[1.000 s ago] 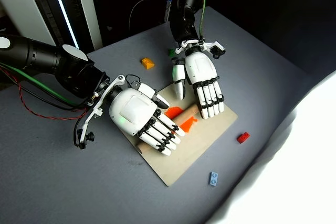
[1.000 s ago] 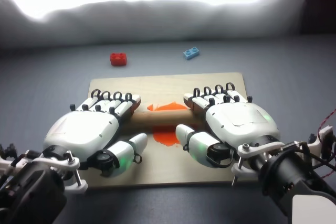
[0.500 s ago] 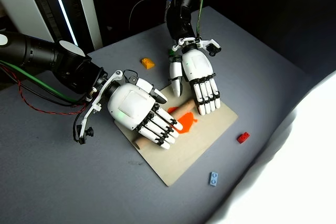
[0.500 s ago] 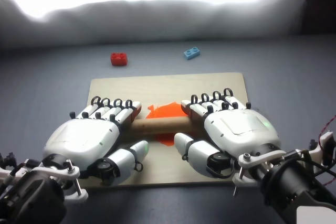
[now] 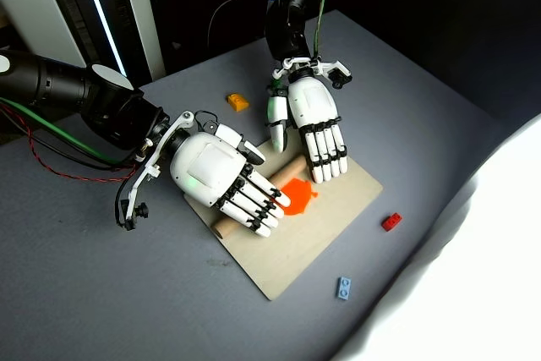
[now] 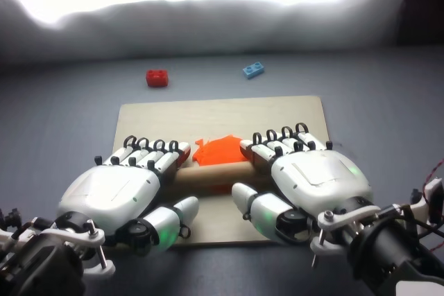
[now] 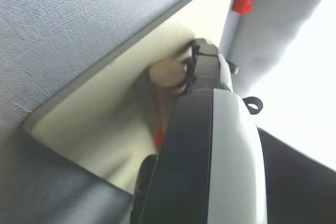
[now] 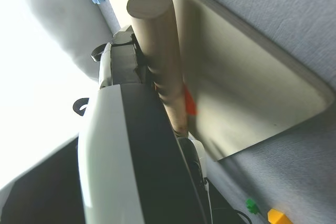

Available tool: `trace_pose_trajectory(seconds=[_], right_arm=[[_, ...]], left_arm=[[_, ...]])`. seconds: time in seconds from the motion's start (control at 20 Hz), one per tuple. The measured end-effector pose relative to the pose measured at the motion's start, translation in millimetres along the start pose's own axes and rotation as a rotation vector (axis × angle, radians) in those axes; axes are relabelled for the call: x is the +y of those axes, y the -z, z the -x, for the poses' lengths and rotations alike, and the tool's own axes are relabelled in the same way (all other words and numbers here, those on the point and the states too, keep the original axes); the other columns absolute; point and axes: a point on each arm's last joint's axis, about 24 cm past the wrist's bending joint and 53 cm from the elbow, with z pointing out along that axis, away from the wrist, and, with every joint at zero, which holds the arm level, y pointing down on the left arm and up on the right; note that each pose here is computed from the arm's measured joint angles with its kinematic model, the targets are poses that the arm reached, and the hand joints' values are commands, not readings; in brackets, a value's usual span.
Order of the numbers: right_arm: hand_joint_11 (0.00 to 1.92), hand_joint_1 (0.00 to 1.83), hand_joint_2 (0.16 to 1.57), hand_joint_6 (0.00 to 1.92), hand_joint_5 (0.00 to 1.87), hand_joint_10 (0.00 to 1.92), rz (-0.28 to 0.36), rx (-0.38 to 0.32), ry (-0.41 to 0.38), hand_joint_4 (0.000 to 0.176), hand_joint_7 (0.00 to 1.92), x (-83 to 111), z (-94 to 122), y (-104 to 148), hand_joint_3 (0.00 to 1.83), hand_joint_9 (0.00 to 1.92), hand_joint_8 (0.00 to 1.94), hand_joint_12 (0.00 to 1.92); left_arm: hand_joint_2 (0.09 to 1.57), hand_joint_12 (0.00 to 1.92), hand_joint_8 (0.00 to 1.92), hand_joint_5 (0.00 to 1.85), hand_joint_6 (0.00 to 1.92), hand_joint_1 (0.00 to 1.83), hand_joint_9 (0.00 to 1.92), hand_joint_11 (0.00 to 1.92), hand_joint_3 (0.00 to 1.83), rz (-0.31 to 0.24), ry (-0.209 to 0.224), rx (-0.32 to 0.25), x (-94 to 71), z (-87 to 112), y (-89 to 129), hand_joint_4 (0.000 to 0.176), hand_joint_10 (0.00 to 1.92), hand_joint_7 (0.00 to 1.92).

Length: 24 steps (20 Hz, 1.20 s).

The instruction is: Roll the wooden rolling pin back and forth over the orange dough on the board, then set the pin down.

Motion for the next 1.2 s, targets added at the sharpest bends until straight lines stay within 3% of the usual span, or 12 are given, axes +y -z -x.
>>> trace_pose_trajectory(seconds=[0.15, 0.9, 1.2], right_arm=[[0.0, 0.0, 1.57, 0.0, 0.23, 0.0, 0.001, 0.001, 0.009, 0.0, 0.25, -0.5, -0.8, 1.0, 0.05, 0.19, 0.0, 0.35], [0.0, 0.0, 1.57, 0.01, 0.26, 0.01, 0.03, -0.01, 0.101, 0.0, 0.29, -1.5, -5.9, 12.8, 0.05, 0.23, 0.0, 0.48], [0.0, 0.0, 1.57, 0.0, 0.24, 0.0, 0.025, -0.008, 0.112, 0.0, 0.26, -1.8, -10.5, 20.6, 0.06, 0.2, 0.0, 0.41]], left_arm=[[1.57, 0.2, 0.0, 0.13, 0.01, 0.0, 0.14, 0.0, 0.0, 0.0, 0.005, 0.005, -1.5, -2.2, 2.4, 0.0, 0.01, 0.17], [1.57, 0.21, 0.0, 0.14, 0.0, 0.0, 0.14, 0.0, 0.0, -0.002, 0.018, 0.021, -6.6, -5.2, 11.6, 0.0, 0.0, 0.18], [1.57, 0.17, 0.0, 0.12, 0.0, 0.0, 0.13, 0.0, 0.0, -0.012, 0.021, 0.031, -7.3, -5.3, 13.8, 0.0, 0.0, 0.17]])
